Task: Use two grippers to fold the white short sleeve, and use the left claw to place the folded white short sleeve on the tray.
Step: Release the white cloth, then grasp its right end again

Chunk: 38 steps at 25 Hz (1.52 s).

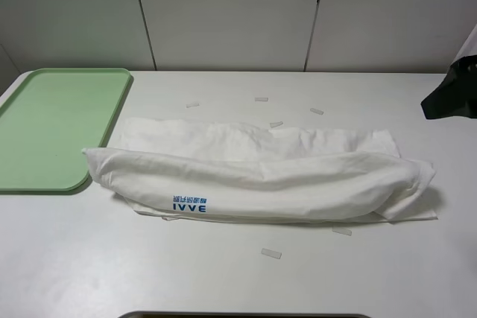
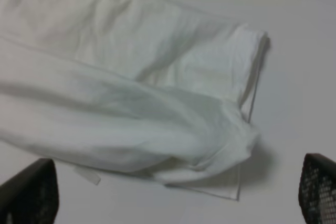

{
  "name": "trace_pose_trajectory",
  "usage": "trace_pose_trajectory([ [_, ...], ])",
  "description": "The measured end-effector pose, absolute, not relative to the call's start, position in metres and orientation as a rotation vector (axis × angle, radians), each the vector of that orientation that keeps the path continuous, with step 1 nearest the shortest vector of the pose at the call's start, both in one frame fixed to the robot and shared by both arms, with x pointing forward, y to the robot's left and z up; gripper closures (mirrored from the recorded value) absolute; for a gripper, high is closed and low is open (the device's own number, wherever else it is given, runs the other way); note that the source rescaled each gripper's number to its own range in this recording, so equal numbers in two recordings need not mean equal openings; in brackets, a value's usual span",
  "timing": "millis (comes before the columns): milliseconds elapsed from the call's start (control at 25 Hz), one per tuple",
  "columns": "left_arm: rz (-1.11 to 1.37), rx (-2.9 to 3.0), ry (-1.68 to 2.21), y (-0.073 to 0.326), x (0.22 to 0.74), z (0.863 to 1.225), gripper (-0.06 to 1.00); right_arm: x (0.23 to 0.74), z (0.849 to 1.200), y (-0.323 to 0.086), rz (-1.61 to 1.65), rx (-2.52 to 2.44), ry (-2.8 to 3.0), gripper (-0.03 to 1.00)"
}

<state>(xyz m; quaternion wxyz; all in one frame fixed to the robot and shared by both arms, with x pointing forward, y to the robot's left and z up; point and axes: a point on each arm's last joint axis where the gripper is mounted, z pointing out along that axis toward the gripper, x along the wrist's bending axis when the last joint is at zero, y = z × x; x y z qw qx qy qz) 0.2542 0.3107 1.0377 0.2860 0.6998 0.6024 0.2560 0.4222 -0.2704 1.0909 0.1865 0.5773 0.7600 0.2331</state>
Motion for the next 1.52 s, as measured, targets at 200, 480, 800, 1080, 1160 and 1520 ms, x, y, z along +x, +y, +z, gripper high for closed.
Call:
trace_pose_trajectory([
  [200, 0.703, 1.841, 1.655, 0.311, 0.254, 1.038, 0.0, 0.444, 1.068, -0.271, 0.539, 1.757, 2.151, -0.03],
  [480, 0.767, 1.725, 1.812, 0.314, 0.252, 1.038, 0.0, 0.478, 1.025, -0.272, 0.343, 1.846, 2.206, -0.03],
  [800, 0.828, 1.6, 1.961, 0.315, 0.25, 1.038, 0.0, 0.511, 0.967, -0.269, 0.211, 1.896, 2.277, -0.03],
  [1080, 0.831, 1.595, 1.967, 0.315, 0.249, 1.038, 0.0, 0.53, 0.918, -0.27, 0.107, 1.862, 2.337, -0.03],
  [1160, 0.831, 1.595, 1.967, 0.315, 0.249, 1.038, 0.0, 0.533, 0.909, -0.272, 0.103, 1.873, 2.335, -0.03],
  [1520, 0.834, 1.595, 1.967, 0.316, 0.25, 1.038, 0.0, 0.542, 0.884, -0.296, 0.114, 2.004, 2.256, -0.03],
])
